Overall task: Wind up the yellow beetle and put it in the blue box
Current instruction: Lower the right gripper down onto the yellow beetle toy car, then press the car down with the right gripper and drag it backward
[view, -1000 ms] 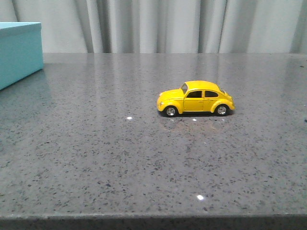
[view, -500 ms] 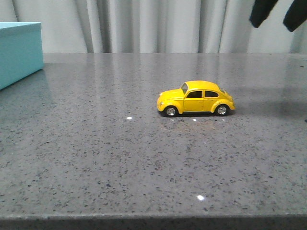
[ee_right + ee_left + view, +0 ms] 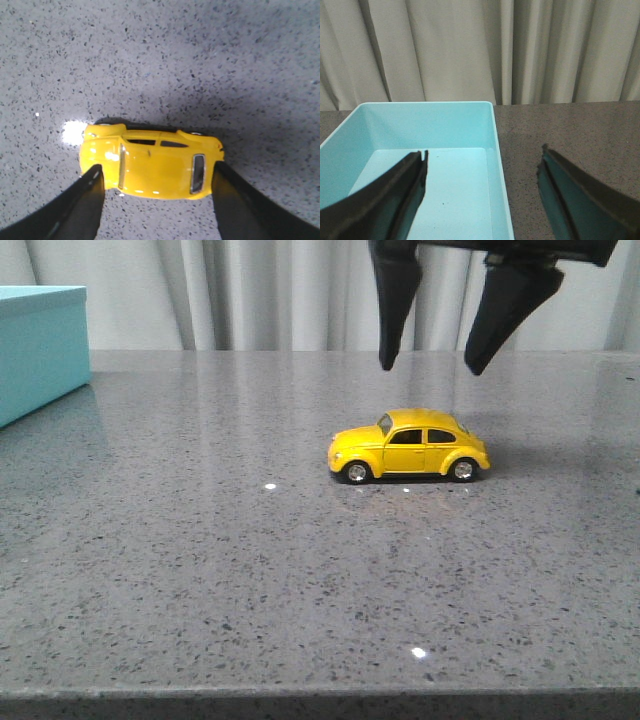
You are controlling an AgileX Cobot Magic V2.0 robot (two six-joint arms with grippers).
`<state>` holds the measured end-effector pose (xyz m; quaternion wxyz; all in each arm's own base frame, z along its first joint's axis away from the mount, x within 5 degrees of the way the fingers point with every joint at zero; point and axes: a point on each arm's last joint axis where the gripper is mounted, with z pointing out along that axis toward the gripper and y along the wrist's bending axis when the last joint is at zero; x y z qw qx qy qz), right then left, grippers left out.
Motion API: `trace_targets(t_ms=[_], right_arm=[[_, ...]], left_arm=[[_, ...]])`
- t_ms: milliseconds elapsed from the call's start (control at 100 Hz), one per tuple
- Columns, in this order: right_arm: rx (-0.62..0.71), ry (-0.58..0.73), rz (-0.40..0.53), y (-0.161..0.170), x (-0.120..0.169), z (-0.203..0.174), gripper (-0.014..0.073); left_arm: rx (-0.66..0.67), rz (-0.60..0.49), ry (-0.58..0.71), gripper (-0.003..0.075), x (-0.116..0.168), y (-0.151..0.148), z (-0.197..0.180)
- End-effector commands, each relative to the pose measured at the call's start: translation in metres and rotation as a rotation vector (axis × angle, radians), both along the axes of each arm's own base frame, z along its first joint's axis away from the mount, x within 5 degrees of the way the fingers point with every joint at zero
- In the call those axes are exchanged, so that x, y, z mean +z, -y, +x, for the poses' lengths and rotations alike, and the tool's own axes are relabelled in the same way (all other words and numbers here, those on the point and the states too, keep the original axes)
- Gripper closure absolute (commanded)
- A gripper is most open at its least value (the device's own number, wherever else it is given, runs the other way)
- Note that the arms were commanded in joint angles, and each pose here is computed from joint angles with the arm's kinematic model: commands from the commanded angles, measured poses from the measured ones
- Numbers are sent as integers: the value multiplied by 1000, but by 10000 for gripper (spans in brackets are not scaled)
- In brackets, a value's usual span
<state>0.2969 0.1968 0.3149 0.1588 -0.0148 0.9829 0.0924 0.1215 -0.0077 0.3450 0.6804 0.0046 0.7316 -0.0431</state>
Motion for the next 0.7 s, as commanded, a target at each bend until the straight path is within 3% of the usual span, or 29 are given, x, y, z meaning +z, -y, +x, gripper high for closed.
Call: trace_targets(t_ms=[0,690], right_arm=[[-16,60,40,0,18,0,122],[-53,-44,24,-12,-15,12,127]], left_arm=[[3,-14,103,258,19,0,0],[-6,15,104,258,19,1,0]])
